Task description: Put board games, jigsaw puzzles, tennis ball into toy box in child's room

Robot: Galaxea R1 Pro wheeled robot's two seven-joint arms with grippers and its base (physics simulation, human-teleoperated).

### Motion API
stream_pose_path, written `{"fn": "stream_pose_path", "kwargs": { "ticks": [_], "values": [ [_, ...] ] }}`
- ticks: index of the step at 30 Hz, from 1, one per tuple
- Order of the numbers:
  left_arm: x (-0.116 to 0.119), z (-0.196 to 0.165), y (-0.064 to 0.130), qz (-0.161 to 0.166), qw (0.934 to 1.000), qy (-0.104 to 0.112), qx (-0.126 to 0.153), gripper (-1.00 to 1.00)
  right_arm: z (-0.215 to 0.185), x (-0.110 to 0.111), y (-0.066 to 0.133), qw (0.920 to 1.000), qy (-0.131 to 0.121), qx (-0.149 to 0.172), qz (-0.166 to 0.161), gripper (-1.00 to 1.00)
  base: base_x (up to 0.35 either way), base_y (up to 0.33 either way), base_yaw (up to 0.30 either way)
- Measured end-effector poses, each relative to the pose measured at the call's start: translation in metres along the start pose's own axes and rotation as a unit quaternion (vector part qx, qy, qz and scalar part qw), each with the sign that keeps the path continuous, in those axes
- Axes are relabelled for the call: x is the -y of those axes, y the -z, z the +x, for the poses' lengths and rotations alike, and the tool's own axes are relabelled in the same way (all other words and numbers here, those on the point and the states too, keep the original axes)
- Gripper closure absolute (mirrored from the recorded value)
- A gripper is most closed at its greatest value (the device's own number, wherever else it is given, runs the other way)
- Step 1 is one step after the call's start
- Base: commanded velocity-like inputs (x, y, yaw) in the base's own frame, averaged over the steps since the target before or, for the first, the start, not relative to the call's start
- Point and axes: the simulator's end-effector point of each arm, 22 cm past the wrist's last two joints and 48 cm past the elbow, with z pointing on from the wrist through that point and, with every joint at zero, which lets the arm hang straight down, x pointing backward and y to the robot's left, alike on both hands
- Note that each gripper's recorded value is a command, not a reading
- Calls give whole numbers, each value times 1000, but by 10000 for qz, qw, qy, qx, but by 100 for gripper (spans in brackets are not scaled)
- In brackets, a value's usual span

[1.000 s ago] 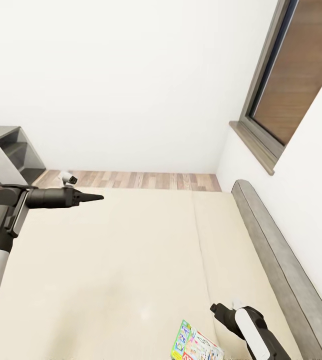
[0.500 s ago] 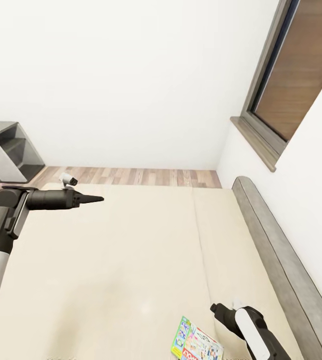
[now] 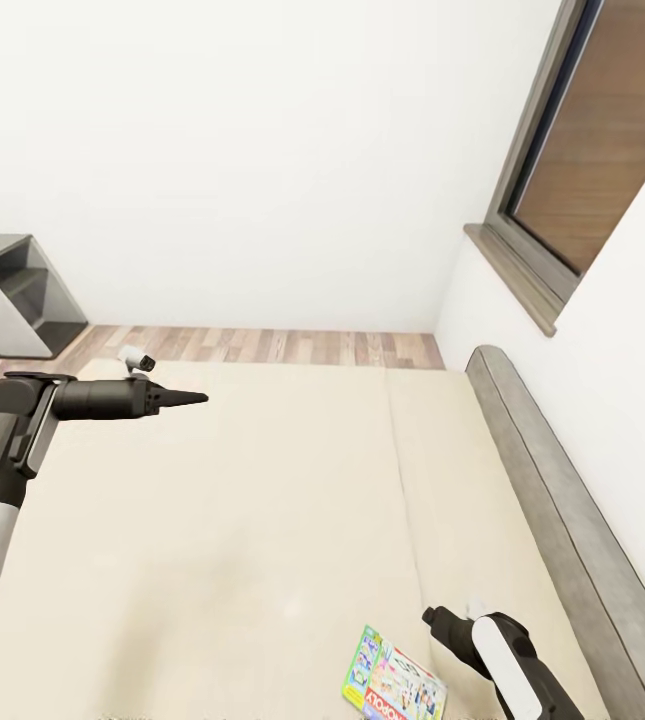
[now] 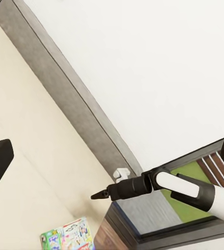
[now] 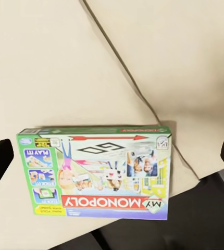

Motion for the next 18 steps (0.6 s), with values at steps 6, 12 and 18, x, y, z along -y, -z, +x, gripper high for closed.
{"fn": "stream_pose_path", "kwargs": {
  "ticks": [6,12,18],
  "values": [
    [-5,3,-2,3,10000,47,-18,-100,2,3,-3,10000,-1,-34,34,-100,0,0,0],
    [-10,6,-4,2,9999,94,-36,-100,5,5,-6,10000,-1,-71,59,-100,0,0,0],
    [-15,10,-6,-2,9999,146,-55,-100,8,5,-9,9999,-1,-108,23,-100,0,0,0]
  ]
}}
